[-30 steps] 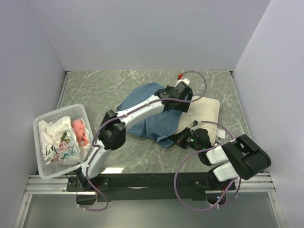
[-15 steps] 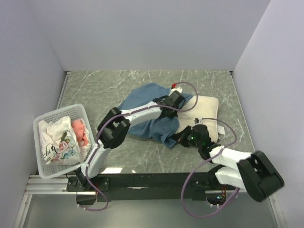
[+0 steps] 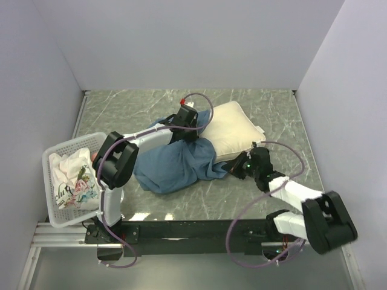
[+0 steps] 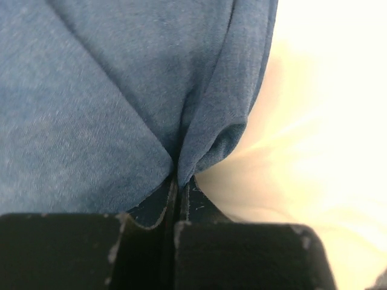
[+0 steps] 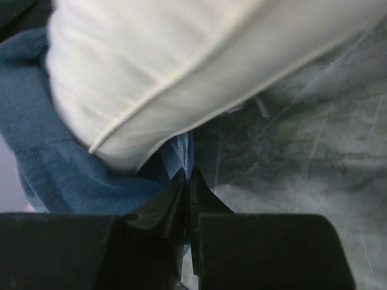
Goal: Put the pillow into the pillowcase
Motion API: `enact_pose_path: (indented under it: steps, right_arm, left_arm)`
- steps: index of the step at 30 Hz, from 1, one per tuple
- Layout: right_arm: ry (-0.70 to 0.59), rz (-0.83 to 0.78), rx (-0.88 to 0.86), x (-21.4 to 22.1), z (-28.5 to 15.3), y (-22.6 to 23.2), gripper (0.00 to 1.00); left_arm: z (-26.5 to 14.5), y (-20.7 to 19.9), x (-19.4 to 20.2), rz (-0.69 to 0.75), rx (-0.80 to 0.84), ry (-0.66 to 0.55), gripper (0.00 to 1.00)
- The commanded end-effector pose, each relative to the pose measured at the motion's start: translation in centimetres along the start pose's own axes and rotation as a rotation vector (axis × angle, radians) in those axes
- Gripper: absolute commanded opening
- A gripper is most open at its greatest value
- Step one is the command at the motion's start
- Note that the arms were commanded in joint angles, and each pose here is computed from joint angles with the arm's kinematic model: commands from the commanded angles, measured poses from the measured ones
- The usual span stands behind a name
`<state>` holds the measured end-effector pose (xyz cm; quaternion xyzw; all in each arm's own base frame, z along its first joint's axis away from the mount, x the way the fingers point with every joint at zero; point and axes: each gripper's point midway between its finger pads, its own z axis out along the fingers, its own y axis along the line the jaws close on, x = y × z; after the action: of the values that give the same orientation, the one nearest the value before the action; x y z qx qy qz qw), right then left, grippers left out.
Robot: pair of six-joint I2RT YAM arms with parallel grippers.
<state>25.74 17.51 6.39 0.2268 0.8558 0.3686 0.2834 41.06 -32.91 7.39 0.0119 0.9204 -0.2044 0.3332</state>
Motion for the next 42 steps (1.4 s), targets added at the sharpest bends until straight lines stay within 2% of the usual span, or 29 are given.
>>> enact_pose_path:
  steps: [1,2,3,7,12,18,20,22,24,28,30,34,37,40,42]
  right_arm:
    - [0.088,0.167,-0.079,0.0,0.7,-2.3,0.09]
    - [0.109,0.183,-0.136,-0.4,0.7,-1.8,0.08]
    - [0.103,0.258,-0.097,-1.2,1.2,-3.8,0.08]
    - [0.098,0.373,-0.116,-3.3,2.3,-5.2,0.04]
    - [0.094,0.435,-0.064,-5.5,4.6,-7.1,0.04]
    - [0.076,0.569,-0.213,-9.7,6.2,-5.6,0.05]
    - [0.06,0.568,-0.223,-11.1,6.0,-5.2,0.04]
    - [0.007,0.485,-0.233,-13.5,5.2,-3.7,0.04]
    - [-0.047,0.416,-0.189,-15.4,3.7,-2.9,0.04]
    - [-0.161,0.269,-0.201,-20.2,0.2,2.2,0.04]
    - [-0.236,0.192,-0.171,-21.4,-2.6,4.4,0.04]
    - [-0.37,0.026,-0.248,-24.0,-9.5,11.9,0.04]
    - [-0.464,-0.112,-0.32,-24.1,-15.7,17.9,0.04]
    - [-0.554,-0.251,-0.401,-22.2,-22.0,23.5,0.05]
    - [-0.627,-0.307,-0.451,-20.6,-25.5,26.0,0.14]
  left_arm:
    - [-0.6,8.8,5.0,0.05,-0.26,0.179,0.01]
    - [-0.7,8.7,5.0,0.051,-0.257,0.179,0.01]
    - [-0.9,8.4,4.7,0.051,-0.248,0.174,0.01]
    - [-1.5,7.1,3.5,0.047,-0.199,0.151,0.01]
    - [-3.9,3.9,0.3,0.056,-0.1,0.082,0.01]
    - [-8.1,-1.5,-3.0,0.131,0.048,-0.01,0.01]
    - [-9.7,-2.8,-4.0,0.157,0.073,-0.046,0.01]
    - [-12.3,-4.0,-5.7,0.17,0.111,-0.106,0.01]
    - [-15.0,-5.0,-7.3,0.174,0.153,-0.162,0.01]
    - [-19.6,-6.9,-9.8,0.189,0.228,-0.258,0.01]
    - [-21.9,-7.5,-10.8,0.189,0.254,-0.31,0.01]
    - [-25.9,-7.8,-12.9,0.189,0.263,-0.412,0.01]
    - [-28.3,-7.8,-14.2,0.167,0.262,-0.475,0.01]
    - [-30.7,-7.5,-14.9,0.108,0.272,-0.532,0.01]
    - [-32.0,-6.1,-15.8,0.032,0.224,-0.596,0.04]
